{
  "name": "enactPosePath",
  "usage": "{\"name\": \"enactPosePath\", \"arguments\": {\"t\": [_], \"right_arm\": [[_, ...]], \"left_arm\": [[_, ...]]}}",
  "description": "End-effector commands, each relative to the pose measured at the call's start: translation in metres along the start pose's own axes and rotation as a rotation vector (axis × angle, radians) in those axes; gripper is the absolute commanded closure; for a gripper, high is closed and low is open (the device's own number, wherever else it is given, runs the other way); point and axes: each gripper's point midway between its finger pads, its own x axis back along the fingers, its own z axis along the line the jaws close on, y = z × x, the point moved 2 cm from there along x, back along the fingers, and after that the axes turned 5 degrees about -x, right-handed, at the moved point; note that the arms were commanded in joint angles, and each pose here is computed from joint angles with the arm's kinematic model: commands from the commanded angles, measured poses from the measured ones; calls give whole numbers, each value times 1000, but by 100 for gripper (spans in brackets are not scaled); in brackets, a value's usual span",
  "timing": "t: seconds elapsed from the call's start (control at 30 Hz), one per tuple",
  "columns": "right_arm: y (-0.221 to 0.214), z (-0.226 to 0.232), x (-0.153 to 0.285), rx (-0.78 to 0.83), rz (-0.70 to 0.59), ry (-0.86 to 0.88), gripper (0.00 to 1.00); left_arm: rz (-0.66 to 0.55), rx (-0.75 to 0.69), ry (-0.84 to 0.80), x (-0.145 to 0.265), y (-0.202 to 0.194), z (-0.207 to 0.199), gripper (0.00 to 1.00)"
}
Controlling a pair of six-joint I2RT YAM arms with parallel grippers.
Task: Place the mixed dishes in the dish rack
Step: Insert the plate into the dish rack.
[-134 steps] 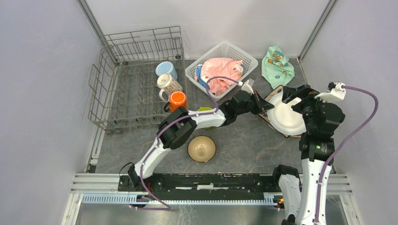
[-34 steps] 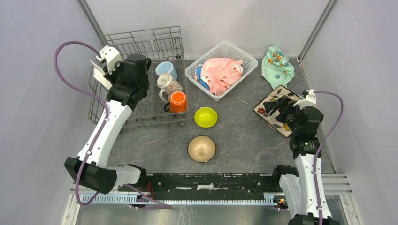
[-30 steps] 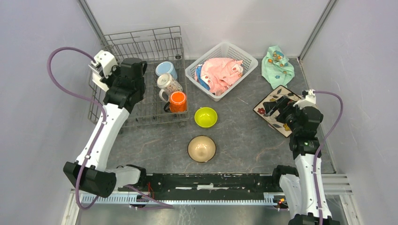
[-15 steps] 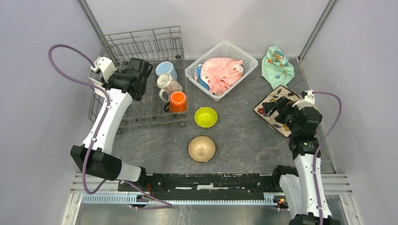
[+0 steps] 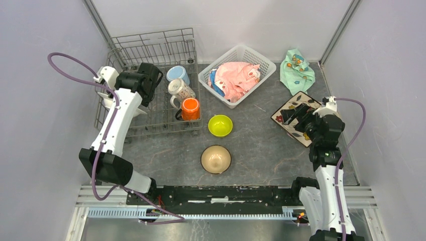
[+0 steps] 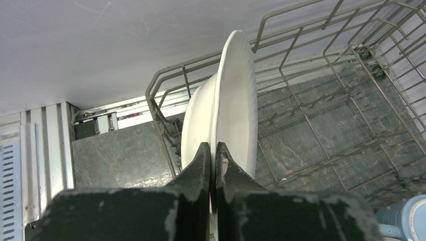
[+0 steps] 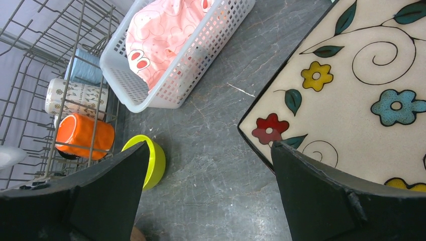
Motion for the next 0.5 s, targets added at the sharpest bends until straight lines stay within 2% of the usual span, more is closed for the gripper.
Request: {"name": "enactPosePath", "arguments": {"t": [0.0,0.23,0.47], "right_arm": [[13,11,2,24,-35,27,2],[16,3,2,50,-38,-26,2],[39,30,1,78,-86,44,8]], "left_arm": [[-107,186,4,2,36,13,98],[-62,211,-7,4,29,21,98],[-57,226,-23,8,38,24,98]]}}
